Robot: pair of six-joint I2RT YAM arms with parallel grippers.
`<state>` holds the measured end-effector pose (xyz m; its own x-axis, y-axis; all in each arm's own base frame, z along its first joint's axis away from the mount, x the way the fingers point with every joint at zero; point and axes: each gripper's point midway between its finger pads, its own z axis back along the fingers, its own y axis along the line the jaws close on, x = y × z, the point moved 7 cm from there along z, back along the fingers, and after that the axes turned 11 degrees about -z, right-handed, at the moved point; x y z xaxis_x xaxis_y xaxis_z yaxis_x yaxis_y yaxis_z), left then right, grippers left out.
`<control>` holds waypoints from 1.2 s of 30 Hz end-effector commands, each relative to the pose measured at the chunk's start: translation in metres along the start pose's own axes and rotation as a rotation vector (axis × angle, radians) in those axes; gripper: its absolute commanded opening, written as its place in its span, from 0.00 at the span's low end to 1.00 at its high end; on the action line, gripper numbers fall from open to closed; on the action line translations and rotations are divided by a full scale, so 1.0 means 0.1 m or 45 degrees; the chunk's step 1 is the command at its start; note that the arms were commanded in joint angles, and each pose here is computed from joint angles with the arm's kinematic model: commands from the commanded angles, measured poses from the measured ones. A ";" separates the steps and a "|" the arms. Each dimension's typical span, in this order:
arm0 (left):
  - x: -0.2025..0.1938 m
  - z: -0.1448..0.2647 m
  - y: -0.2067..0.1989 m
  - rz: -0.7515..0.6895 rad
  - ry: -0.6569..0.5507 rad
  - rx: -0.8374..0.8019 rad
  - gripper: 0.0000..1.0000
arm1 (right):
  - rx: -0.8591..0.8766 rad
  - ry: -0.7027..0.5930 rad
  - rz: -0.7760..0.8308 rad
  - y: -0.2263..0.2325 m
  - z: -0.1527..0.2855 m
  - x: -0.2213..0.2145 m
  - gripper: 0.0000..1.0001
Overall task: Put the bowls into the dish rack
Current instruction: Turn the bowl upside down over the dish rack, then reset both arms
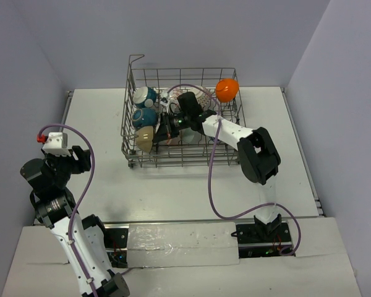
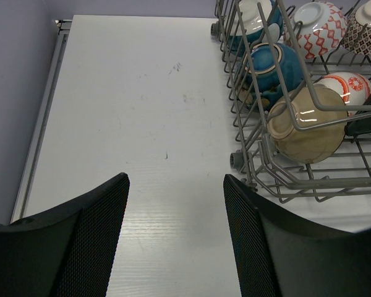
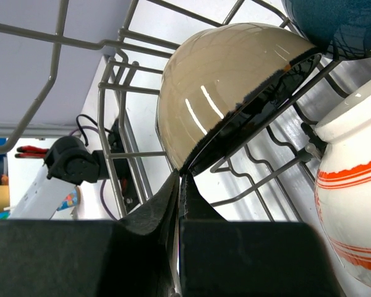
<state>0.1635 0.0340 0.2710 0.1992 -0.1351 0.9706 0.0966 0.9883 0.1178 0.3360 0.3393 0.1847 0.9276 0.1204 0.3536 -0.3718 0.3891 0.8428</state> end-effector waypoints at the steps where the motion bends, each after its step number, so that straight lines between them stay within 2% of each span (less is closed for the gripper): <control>1: 0.02 -0.01 -0.01 -0.003 -0.024 -0.023 0.69 | -0.025 -0.039 0.061 0.07 0.15 0.03 0.00; 11: 0.01 -0.01 -0.01 -0.002 -0.022 -0.028 0.69 | -0.104 -0.012 0.115 0.00 0.15 0.03 0.00; 14: 0.01 -0.01 -0.01 -0.001 -0.023 -0.026 0.69 | -0.155 0.005 0.133 -0.07 0.17 0.01 0.07; 24: 0.01 -0.01 -0.01 0.001 -0.018 -0.027 0.69 | -0.145 0.044 0.118 -0.10 0.15 -0.02 0.09; 31: 0.01 -0.02 0.00 0.003 -0.018 -0.025 0.69 | -0.101 -0.006 0.322 0.38 0.42 0.16 0.10; 36: 0.01 -0.01 -0.01 -0.002 -0.023 -0.024 0.69 | -0.182 -0.089 0.499 0.80 0.77 0.31 0.15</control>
<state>0.1635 0.0331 0.2710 0.1972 -0.1335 0.9712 0.1070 0.9877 0.1141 0.3368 0.3193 0.2138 0.8415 0.2432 0.4824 -0.5368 0.4777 0.6955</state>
